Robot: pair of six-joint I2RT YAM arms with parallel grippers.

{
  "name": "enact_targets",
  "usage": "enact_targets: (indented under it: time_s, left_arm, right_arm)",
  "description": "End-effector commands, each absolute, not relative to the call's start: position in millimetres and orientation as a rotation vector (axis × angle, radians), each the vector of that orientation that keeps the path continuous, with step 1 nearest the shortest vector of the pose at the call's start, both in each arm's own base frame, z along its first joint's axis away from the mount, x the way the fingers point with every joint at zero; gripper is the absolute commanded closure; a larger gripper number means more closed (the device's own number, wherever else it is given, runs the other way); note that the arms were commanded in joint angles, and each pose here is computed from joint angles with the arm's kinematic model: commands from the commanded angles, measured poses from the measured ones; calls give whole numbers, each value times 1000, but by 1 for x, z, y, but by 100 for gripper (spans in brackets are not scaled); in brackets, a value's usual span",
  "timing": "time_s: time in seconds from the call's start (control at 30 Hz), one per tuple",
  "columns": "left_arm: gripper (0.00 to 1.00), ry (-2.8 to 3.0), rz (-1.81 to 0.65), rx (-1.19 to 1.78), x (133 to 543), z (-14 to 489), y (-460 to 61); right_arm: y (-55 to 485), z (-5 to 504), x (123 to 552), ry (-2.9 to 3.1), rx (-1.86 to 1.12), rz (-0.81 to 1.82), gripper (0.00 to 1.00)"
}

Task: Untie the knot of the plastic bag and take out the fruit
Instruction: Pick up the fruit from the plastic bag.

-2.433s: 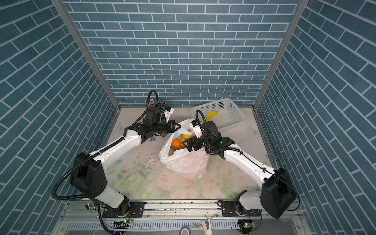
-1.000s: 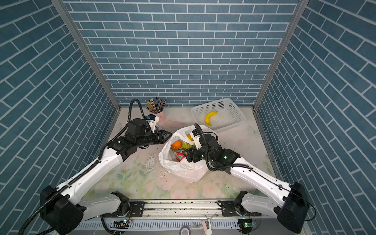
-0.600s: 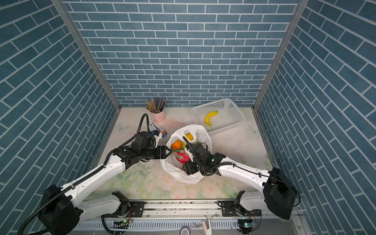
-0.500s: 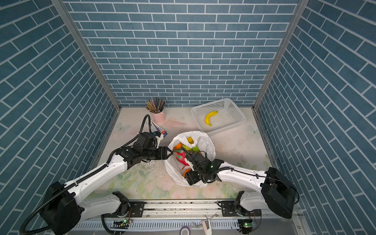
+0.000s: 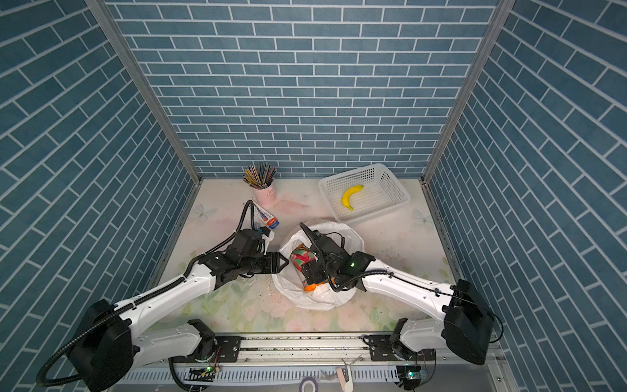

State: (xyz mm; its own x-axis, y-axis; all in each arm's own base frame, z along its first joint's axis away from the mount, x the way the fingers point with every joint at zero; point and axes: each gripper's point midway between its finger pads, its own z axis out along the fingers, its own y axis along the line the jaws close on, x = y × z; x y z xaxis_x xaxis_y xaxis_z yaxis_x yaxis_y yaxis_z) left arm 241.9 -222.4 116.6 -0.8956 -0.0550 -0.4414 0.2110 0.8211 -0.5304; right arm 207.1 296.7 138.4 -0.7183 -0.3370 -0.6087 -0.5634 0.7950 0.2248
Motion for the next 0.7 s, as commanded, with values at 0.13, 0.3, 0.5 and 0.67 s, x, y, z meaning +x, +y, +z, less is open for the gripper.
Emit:
enact_targets:
  time_s: [0.13,0.3,0.5,0.67]
  left_arm:
    - [38,2536,-796,86,245,122,-218]
    - [38,2528,-785,82,248,123,-217]
    - [39,2523,-735,75,253,125,-212]
    - [43,2517,-704,67,257,128,-205]
  right_arm:
    - [303,121,240,2415,-706,522,11]
    - [313,108,241,2424,-774,562,9]
    - [330,92,239,2453,-824,628,9]
    - [335,73,242,2479,-841,613,10]
